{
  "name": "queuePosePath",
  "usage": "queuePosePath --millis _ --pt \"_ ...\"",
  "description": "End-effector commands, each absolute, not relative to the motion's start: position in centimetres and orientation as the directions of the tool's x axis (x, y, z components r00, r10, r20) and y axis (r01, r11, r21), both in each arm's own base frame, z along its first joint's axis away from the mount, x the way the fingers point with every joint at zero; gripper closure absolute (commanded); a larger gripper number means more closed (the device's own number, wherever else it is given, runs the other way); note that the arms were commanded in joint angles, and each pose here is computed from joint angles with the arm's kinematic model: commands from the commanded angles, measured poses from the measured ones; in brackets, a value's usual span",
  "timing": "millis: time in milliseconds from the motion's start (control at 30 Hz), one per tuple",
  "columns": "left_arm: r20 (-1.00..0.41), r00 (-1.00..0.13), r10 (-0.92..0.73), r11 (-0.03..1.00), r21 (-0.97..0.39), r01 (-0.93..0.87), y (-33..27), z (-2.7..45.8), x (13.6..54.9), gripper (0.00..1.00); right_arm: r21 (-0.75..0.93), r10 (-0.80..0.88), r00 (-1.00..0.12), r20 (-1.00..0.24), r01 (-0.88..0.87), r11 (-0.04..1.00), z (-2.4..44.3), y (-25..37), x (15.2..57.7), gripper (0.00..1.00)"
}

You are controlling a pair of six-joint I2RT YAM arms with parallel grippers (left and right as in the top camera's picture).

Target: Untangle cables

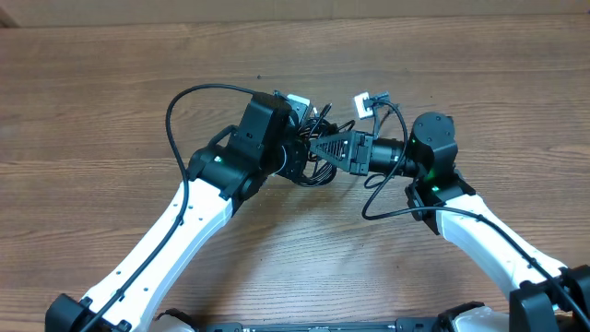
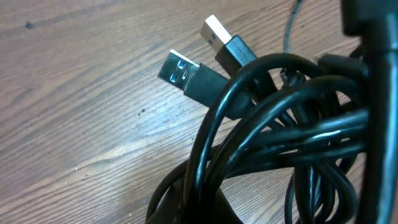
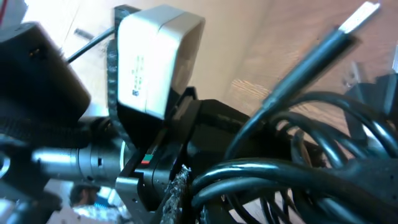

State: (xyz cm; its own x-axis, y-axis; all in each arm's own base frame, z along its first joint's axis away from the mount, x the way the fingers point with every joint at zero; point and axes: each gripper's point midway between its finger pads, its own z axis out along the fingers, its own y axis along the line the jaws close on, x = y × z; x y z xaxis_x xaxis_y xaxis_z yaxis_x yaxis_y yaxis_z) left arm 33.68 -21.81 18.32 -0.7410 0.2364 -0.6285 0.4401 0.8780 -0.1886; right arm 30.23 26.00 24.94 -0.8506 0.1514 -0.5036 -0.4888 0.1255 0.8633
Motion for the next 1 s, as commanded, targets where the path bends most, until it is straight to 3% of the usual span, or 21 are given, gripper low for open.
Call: queuePosePath --millis 0,533,967 --pt "-0.633 -0.734 0.246 0.888 -0.157 0.433 -21.7 18.1 34.3 0.96 0.796 0.0 -0.797 -0.604 -0.604 -0.025 27.4 26.8 26.4 0.96" --pt "-0.587 -0.777 0.228 0.9 -0.178 0.398 -21.8 16.3 34.4 0.96 0.759 0.005 -0.76 -0.65 -0.65 -0.047 28.2 26.7 26.2 0.96" --pt "-0.576 -0.783 0.234 0.876 -0.224 0.426 -22.7 16.4 33.7 0.96 0.827 0.114 -0.819 -0.562 -0.557 0.074 26.7 22.1 30.2 0.96"
